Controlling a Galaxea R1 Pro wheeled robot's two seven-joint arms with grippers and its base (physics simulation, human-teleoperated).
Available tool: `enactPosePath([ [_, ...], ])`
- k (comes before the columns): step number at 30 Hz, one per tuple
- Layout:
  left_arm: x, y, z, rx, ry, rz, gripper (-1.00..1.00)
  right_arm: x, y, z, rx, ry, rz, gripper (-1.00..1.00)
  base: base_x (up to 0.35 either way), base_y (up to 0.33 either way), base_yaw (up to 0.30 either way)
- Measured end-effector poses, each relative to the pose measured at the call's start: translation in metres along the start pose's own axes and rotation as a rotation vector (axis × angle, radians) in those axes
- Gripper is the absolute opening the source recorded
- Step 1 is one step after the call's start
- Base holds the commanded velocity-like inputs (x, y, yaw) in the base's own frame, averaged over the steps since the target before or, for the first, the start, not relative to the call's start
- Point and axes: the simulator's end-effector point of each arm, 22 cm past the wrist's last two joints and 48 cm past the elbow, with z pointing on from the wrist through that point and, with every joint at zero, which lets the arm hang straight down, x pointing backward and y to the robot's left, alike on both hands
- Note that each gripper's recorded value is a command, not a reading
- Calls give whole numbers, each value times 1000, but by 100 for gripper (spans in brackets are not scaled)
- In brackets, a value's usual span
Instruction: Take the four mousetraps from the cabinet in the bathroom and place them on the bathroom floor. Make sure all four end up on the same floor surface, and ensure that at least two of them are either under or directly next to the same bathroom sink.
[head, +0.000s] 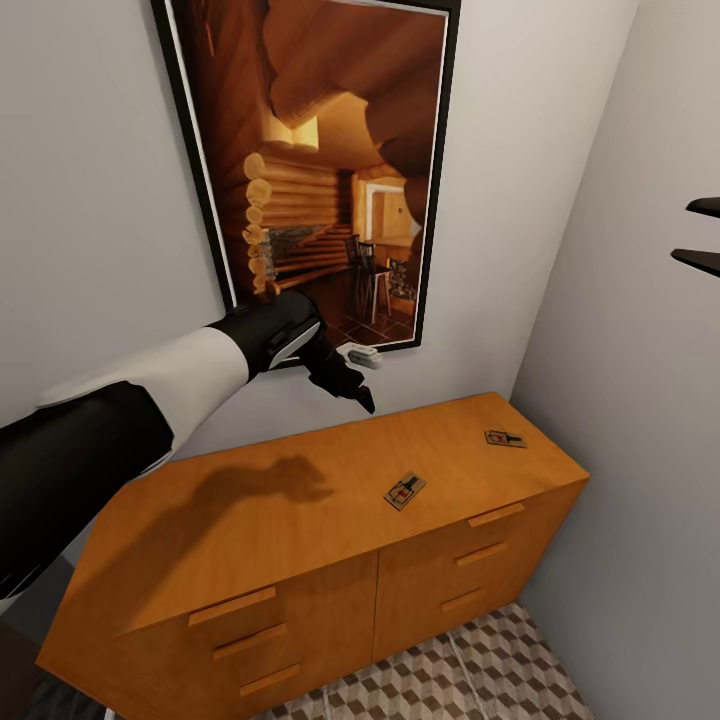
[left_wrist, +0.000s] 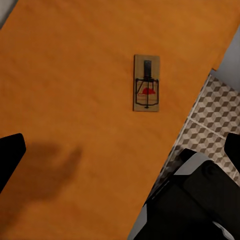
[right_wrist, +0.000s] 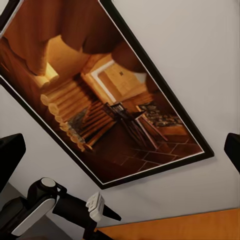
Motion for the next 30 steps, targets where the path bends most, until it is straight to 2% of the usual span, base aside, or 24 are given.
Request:
enactPosePath([
  [17, 1, 3, -1, 2, -4, -5, 100, 1, -3, 0, 11, 6, 2, 100, 5, 0, 0],
  [30, 0, 1, -1, 5, -4, -1, 100, 2, -4, 0, 14, 7, 0, 100, 119, -48, 0],
])
